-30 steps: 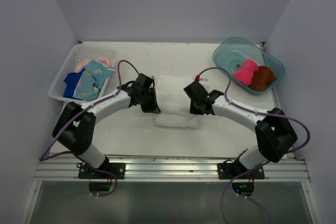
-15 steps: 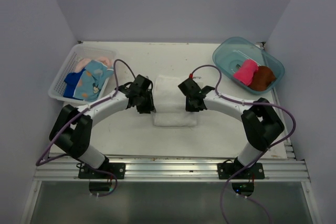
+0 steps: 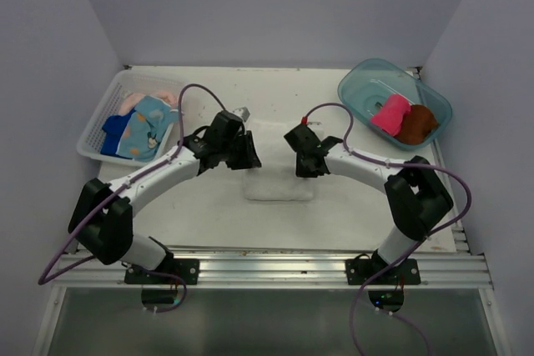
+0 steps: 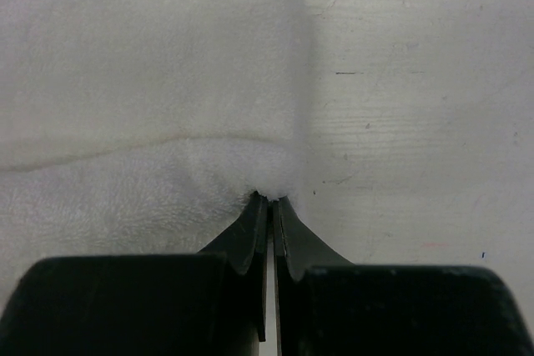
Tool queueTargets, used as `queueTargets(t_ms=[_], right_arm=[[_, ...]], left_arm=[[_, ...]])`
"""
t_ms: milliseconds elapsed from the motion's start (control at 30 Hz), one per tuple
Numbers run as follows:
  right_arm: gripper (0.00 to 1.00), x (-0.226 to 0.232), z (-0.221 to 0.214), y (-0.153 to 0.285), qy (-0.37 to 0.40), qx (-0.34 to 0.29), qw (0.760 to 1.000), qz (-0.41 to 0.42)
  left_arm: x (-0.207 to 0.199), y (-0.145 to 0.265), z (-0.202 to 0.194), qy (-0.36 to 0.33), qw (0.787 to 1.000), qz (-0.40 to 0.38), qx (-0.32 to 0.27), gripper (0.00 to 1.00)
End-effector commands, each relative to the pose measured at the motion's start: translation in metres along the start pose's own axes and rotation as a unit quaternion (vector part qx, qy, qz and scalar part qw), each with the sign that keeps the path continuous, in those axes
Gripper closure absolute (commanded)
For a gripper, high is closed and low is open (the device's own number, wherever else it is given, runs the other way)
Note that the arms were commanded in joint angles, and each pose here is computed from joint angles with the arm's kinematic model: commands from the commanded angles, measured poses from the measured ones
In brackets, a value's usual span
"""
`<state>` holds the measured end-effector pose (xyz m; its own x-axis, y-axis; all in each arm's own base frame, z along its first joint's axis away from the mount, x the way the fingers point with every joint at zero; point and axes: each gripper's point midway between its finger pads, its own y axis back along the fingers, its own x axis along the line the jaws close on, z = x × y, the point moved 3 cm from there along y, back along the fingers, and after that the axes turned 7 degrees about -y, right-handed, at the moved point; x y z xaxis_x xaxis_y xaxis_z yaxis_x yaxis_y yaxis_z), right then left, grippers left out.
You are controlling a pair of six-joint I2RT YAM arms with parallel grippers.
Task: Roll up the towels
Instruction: Roll the towel
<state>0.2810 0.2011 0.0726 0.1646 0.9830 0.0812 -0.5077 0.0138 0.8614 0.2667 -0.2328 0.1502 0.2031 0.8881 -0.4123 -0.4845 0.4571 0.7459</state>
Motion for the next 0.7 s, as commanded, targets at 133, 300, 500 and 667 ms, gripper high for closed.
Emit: queueTargets(t_ms=[133, 300, 500, 667], right_arm=[[0.70, 0.003, 0.031, 0.046, -0.006, -0.040, 0.998, 0.038], [0.61, -0.002, 0.048, 0.078, -0.021, -0.076, 0.995, 0.056], [0.88, 0.011, 0.025, 0.067, -0.042, -0.033, 0.994, 0.100], [0.87, 0.019, 0.024, 0.037, -0.021, -0.017, 0.997, 0.076]], left_arm=[[-0.002, -0.049, 0.001, -0.048, 0.998, -0.031, 0.035, 0.73], [0.007, -0.068, 0.013, -0.057, 0.997, -0.032, 0.031, 0.75], [0.004, -0.077, 0.014, -0.056, 0.996, -0.032, 0.053, 0.75], [0.023, -0.082, 0.014, -0.065, 0.996, 0.023, 0.064, 0.75]])
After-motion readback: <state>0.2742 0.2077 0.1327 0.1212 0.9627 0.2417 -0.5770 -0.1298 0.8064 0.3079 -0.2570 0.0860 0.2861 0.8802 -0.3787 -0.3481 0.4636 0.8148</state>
